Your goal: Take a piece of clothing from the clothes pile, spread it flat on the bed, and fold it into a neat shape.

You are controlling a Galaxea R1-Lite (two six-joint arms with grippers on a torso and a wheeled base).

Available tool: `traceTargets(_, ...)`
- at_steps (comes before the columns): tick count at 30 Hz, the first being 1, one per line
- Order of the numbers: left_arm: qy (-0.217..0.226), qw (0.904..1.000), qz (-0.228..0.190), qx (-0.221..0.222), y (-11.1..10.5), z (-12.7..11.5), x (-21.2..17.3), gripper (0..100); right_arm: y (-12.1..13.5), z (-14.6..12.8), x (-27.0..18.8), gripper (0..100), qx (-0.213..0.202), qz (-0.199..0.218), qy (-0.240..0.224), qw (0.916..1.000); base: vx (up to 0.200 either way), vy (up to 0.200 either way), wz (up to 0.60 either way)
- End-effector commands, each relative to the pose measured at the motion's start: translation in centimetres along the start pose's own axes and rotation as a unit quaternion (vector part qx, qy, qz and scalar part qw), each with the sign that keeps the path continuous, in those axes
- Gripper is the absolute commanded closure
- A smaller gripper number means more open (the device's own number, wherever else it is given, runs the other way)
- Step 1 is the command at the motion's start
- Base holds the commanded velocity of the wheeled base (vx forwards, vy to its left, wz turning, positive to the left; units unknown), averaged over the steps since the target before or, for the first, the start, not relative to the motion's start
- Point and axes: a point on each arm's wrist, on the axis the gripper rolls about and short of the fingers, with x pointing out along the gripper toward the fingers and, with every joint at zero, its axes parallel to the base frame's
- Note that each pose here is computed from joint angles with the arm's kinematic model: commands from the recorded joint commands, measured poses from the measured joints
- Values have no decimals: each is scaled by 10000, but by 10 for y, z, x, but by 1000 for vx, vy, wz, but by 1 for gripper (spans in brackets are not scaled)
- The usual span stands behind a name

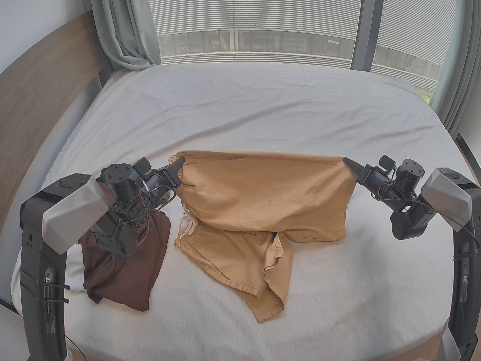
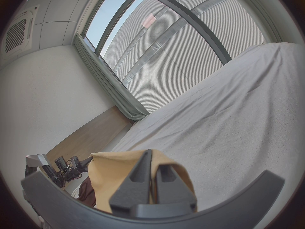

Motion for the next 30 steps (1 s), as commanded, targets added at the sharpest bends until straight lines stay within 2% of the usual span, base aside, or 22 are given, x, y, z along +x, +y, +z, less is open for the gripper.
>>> traceTargets(1,1,10000,-18,-1,0,0,2,0,-2,3,3,0,-47,27,-64,10000,0,0,0)
traceTargets(3,-5,10000,-22,1,-1,1,3,0,-3,5,3,0,-66,23,-97,9999,0,0,0)
traceTargets(4,10,10000,-4,-42,0,4,7,0,-7,9,6,0,-130,-36,-254,9996,0,0,0)
traceTargets(7,107,9992,177,-344,3,7,12,0,-12,8,5,0,-131,-195,-347,9991,0,0,0)
traceTargets(10,135,9965,534,-631,7,9,15,0,-7,5,-2,0,-132,-237,-287,9992,0,0,0)
traceTargets(14,63,9949,764,-656,10,10,14,0,12,11,-12,0,-167,-175,-272,9993,0,0,0)
traceTargets(16,22,9944,838,-647,4,14,5,0,39,1,-26,0,-40,-135,8,9999,0,0,0)
traceTargets(17,29,9943,842,-648,3,14,4,0,42,0,-27,0,-41,-120,40,9999,0,0,0)
traceTargets(18,140,9943,824,-662,-4,14,-8,0,61,-11,-34,0,-21,-34,258,9997,0,0,0)
traceTargets(22,275,9938,840,-668,-7,11,-21,0,78,-25,-42,0,-74,33,548,9985,0,0,0)
traceTargets(23,503,9936,767,-661,-9,5,-39,0,94,-42,-47,0,-140,121,883,9959,0,0,0)
traceTargets(24,571,9935,761,-631,-7,4,-46,0,98,-48,-48,0,-136,154,984,9949,0,0,0)
traceTargets(30,951,9928,689,-252,-1,-12,-82,0,124,-75,-50,0,-25,413,1472,9882,0,0,0)
